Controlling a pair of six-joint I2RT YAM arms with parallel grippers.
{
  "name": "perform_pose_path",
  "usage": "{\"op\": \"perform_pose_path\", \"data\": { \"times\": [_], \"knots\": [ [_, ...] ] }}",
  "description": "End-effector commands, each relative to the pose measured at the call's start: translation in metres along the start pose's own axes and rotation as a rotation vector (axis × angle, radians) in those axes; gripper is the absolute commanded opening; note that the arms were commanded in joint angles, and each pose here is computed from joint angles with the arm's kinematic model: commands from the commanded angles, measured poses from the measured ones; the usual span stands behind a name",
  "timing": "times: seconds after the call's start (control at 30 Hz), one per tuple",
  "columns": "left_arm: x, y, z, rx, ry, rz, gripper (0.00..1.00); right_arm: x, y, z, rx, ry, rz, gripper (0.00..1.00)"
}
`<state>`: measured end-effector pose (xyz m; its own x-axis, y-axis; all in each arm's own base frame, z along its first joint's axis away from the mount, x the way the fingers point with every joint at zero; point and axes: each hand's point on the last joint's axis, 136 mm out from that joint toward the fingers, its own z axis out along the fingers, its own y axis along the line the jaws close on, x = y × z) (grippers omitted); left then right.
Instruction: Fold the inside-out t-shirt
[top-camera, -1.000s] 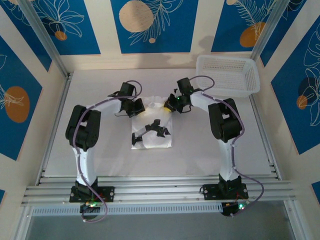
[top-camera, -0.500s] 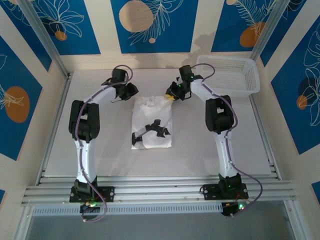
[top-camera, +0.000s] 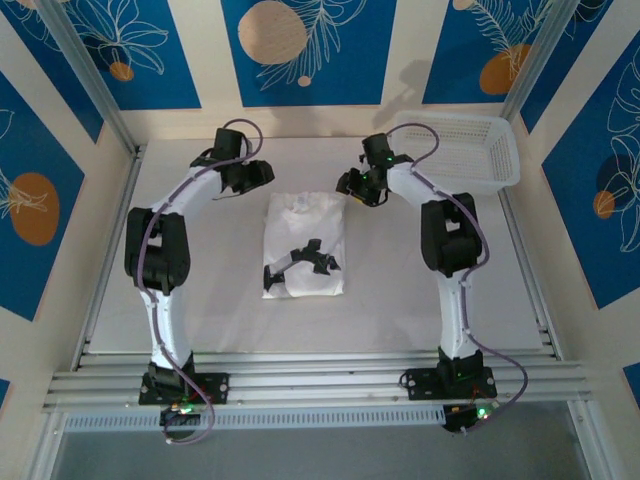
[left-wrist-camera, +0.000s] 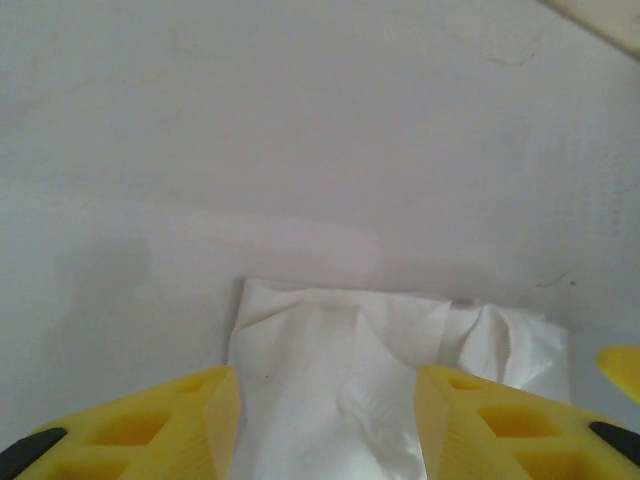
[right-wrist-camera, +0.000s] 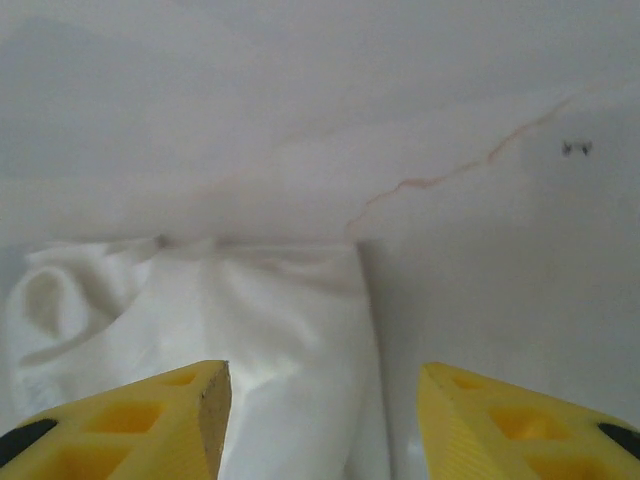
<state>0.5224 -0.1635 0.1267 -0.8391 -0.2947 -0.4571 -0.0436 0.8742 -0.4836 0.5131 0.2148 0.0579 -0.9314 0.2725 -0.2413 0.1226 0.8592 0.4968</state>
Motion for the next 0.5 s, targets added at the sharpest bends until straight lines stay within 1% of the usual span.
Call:
{"op": "perform_pose_path", "data": {
  "times": [0.0,0.07,0.13,0.3,0.33,0.43,0.47],
  "knots": [
    [0.011,0.008,0.0,-0.009,0.05,0.028,0.5,0.014,-0.001,0.02,0.038,0.068,-0.038,0.54],
    [0.016,0.008,0.003,0.0,0.066,0.029,0.5,0.017,0.007,0.025,0.006,0.071,-0.063,0.55],
    [0.019,0.01,0.007,0.002,0.082,0.024,0.5,0.018,0.009,0.031,0.002,0.079,-0.069,0.53],
    [0.023,0.011,0.011,0.011,0.086,0.015,0.51,0.021,0.006,0.048,0.003,0.126,-0.039,0.38],
    [0.023,0.012,0.012,0.007,0.088,0.01,0.51,0.022,0.005,0.05,0.002,0.136,-0.034,0.36],
    [0.028,0.015,0.015,0.003,0.11,-0.029,0.52,0.023,0.009,0.051,0.0,0.14,-0.039,0.37],
    [0.03,0.016,0.017,0.003,0.119,-0.04,0.56,0.022,0.01,0.049,0.002,0.138,-0.046,0.4]
  ]
}}
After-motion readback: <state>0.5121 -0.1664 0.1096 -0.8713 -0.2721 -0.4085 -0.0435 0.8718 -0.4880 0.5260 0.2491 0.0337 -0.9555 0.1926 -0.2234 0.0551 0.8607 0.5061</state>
